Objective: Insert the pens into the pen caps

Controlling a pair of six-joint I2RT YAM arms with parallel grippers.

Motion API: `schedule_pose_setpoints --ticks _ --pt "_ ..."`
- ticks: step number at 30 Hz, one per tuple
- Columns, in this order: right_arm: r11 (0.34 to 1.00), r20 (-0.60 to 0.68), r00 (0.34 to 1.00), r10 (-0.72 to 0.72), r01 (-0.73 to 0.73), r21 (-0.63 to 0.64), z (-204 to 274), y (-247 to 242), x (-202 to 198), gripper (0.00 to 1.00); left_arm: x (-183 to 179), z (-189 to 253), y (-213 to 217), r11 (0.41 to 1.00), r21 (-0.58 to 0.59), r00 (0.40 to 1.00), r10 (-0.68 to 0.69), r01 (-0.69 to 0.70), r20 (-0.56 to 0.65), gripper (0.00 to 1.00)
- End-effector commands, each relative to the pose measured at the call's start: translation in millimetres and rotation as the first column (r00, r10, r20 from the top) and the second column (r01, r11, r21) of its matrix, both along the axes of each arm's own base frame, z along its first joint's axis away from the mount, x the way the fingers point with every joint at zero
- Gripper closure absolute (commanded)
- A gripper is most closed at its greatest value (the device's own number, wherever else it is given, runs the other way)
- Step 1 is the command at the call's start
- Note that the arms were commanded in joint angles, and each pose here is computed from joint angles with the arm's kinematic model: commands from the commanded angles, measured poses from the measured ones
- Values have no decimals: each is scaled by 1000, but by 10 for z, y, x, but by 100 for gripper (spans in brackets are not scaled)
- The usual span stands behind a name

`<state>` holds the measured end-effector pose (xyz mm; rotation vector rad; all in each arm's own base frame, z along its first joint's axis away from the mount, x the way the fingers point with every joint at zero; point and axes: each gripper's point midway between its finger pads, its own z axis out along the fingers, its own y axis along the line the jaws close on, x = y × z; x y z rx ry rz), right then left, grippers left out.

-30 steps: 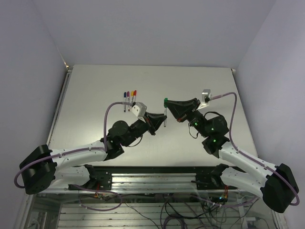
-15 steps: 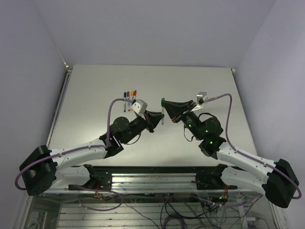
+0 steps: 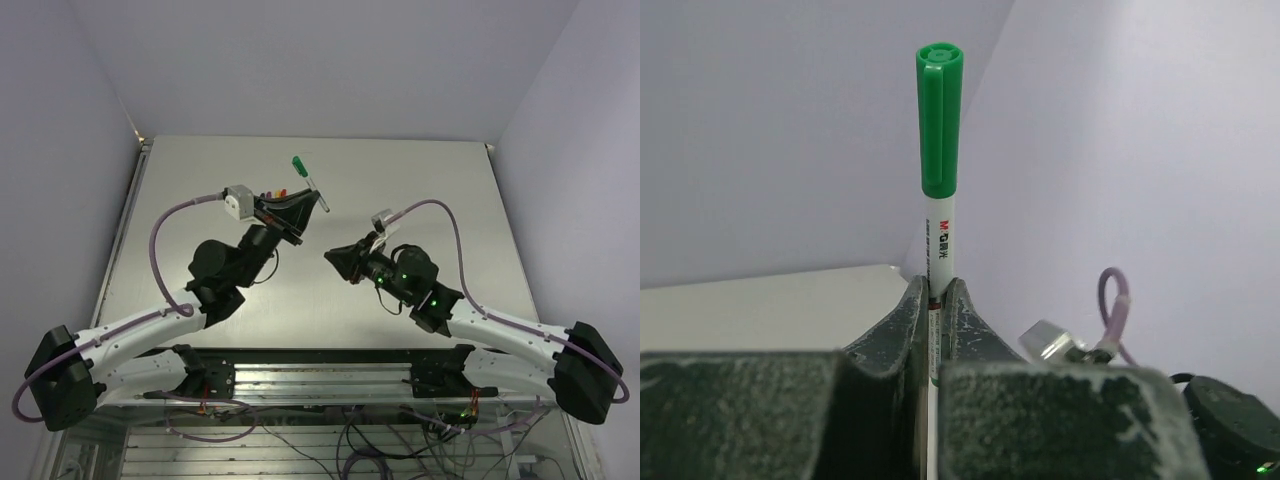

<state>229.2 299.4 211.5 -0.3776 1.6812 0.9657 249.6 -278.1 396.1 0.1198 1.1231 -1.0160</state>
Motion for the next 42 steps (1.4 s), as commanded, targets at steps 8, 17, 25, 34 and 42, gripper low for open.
schedule_pose_setpoints --ticks 8,17,25,34,42 --pt "932 -4 932 -362 362 -7 379 -649 281 80 579 -895 204 915 355 914 297 -191 -275 93" --pt "722 -130 711 -691 668 -181 -36 -1393 322 59 1507 -2076 117 786 617 747 428 -31 -508 93" --pt "720 -169 699 -694 677 -155 -93 -1474 240 58 1961 -2735 -18 684 728 626 545 54 -558 92" --pt "724 -205 695 -689 676 -141 -167 -1496 188 57 2218 -3256 217 541 837 513 696 85 -502 89" --pt "744 -209 715 -667 656 -130 -171 -1429 190 57 2294 -3522 476 504 858 454 744 102 -491 88"
